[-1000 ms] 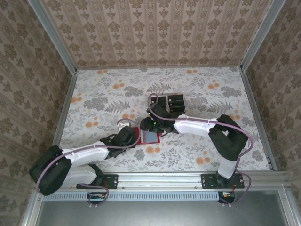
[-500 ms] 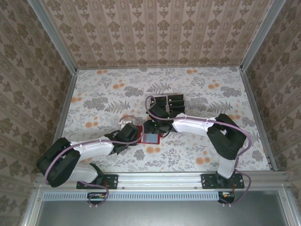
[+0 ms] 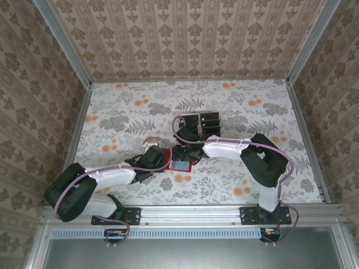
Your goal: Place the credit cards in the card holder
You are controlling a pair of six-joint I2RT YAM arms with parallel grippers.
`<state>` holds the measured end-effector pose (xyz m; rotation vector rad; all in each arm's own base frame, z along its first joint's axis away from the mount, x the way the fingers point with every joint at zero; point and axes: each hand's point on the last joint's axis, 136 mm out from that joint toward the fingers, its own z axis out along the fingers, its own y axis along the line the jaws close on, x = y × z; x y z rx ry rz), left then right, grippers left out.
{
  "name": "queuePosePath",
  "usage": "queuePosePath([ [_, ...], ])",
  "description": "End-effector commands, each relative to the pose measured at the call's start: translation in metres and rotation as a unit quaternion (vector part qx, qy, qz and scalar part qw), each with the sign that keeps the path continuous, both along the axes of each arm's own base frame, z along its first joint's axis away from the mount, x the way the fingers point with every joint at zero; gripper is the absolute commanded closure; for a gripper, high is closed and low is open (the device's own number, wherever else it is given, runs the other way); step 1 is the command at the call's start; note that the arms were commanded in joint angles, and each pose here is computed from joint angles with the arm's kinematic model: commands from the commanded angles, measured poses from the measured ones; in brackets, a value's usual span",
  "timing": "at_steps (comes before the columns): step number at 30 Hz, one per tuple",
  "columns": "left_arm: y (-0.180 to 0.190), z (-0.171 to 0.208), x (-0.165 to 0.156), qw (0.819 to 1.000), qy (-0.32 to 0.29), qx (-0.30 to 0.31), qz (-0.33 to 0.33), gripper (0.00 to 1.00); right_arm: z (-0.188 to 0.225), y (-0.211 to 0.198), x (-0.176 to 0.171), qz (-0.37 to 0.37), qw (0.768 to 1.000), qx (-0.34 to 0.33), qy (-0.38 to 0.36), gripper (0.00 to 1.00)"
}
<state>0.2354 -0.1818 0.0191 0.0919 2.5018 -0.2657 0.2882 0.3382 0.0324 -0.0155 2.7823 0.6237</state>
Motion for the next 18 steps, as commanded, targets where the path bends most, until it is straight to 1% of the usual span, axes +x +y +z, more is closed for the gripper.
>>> queuePosePath([
  [1,-0.014,-0.007,-0.007,0.999,0.013,-0.027,-0.036,0.59,-0.008,0.013,-0.003,-0.019,0.998,0.046,0.025,0.44],
  [4,-0.018,-0.006,-0.008,0.998,0.011,-0.036,-0.045,0.59,-0.008,0.020,-0.002,-0.034,0.996,0.077,0.033,0.43],
  [8,-0.021,-0.005,-0.009,0.997,0.007,-0.047,-0.055,0.58,-0.013,0.018,-0.004,-0.055,0.994,0.085,0.040,0.42],
  [15,-0.021,0.004,-0.014,0.995,-0.013,-0.072,-0.067,0.47,-0.021,0.008,-0.007,-0.077,0.993,0.080,0.045,0.42],
  [18,-0.020,0.010,-0.017,0.994,-0.021,-0.079,-0.071,0.45,-0.023,0.006,-0.008,-0.082,0.993,0.077,0.046,0.42],
])
